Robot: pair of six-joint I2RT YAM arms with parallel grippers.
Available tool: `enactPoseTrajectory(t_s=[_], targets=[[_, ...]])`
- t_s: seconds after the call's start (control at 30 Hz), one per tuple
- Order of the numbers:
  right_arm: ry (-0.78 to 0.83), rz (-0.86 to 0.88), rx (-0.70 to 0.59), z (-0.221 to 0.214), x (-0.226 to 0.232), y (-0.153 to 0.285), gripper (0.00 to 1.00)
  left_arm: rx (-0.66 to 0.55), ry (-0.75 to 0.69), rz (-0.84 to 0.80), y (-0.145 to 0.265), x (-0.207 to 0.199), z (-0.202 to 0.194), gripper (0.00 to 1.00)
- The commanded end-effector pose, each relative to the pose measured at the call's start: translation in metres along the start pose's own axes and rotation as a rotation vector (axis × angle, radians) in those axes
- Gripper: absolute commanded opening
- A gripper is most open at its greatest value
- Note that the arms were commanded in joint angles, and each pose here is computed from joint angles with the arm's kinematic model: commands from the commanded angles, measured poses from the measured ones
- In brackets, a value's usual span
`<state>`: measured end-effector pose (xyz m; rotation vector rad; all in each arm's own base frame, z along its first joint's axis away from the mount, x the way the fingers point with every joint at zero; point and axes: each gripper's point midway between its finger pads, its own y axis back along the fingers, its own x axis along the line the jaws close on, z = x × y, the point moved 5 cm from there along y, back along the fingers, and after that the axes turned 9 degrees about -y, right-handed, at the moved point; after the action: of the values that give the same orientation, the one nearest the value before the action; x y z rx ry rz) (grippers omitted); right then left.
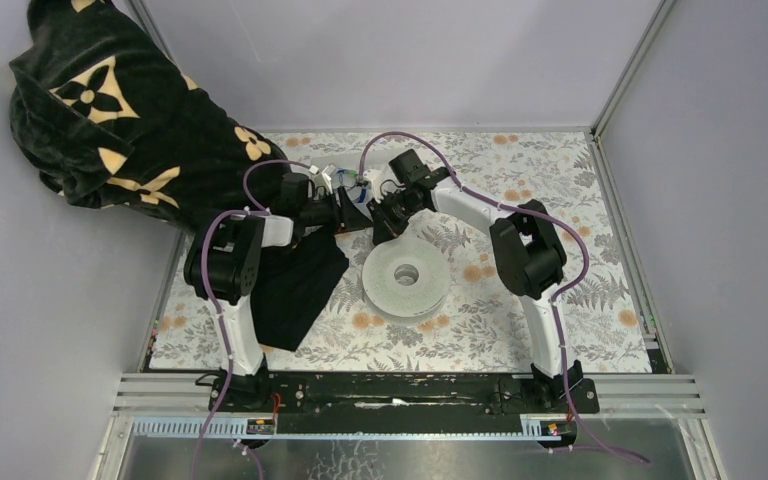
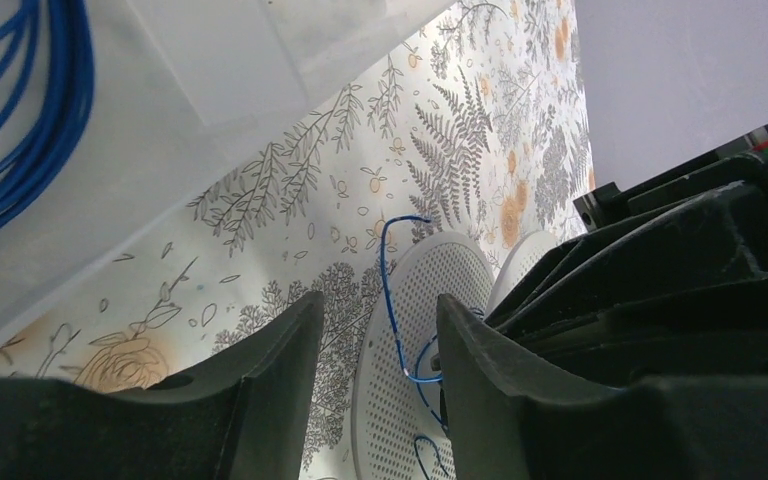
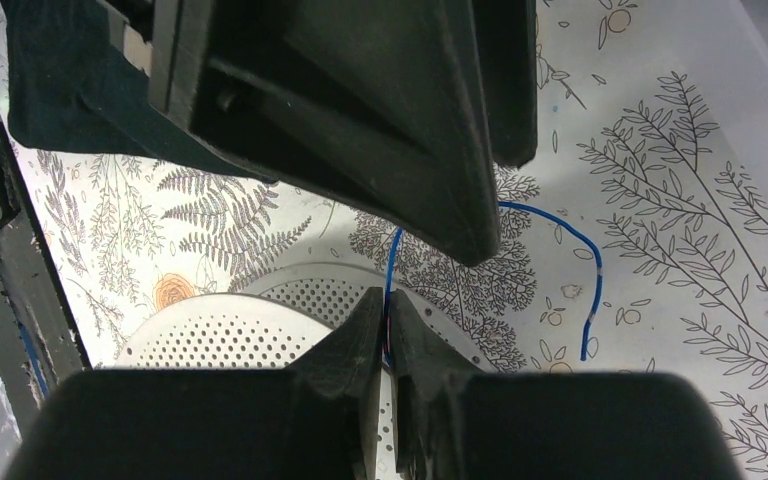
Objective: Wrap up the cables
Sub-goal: Wrap the cable around the cable reel.
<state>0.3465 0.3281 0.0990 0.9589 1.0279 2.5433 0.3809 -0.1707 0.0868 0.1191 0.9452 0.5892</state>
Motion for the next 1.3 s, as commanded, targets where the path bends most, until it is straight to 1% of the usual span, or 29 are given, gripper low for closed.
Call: enactPoseTrajectory(t_s=[0.0, 0.2, 0.43, 0.53, 0.6, 0.77, 0.9, 1.07, 1.17, 1.27], targets=[[0.044, 0.04, -0.024, 0.008, 0.015, 0.004, 0.12, 0.01, -0.034, -0.063, -0.009, -0.01, 0.004, 0.51], [0.048, 0.036, -0.025, 0.007, 0.014, 0.004, 0.12, 0.038, -0.03, -0.088, -0.013, -0.012, -0.002, 0.34], [0.048, 0.018, -0.029, 0.007, 0.012, 0.004, 0.11, 0.059, -0.05, -0.103, -0.013, -0.014, -0.005, 0.08], [0.047, -0.005, -0.034, 0.009, 0.012, 0.008, 0.13, 0.075, -0.076, -0.081, -0.009, -0.013, -0.008, 0.01], [0.043, -0.023, -0.046, 0.013, 0.012, 0.012, 0.19, 0.081, -0.111, -0.061, -0.005, -0.013, -0.009, 0.0], [0.015, -0.039, -0.094, 0.025, 0.017, 0.029, 0.4, 0.104, -0.221, -0.024, 0.007, -0.016, -0.017, 0.0], [-0.005, -0.026, -0.112, 0.029, 0.023, 0.045, 0.5, 0.099, -0.333, -0.04, 0.018, -0.023, -0.023, 0.0], [-0.026, 0.0, -0.109, 0.021, 0.029, 0.065, 0.57, 0.089, -0.444, -0.068, 0.029, -0.029, -0.034, 0.0], [0.021, -0.016, -0.088, 0.008, 0.035, 0.082, 0.62, 0.098, -0.467, -0.082, 0.033, -0.031, -0.043, 0.01], [0.064, -0.022, -0.059, -0.014, 0.042, 0.09, 0.63, 0.096, -0.475, -0.109, 0.036, -0.036, -0.049, 0.01]])
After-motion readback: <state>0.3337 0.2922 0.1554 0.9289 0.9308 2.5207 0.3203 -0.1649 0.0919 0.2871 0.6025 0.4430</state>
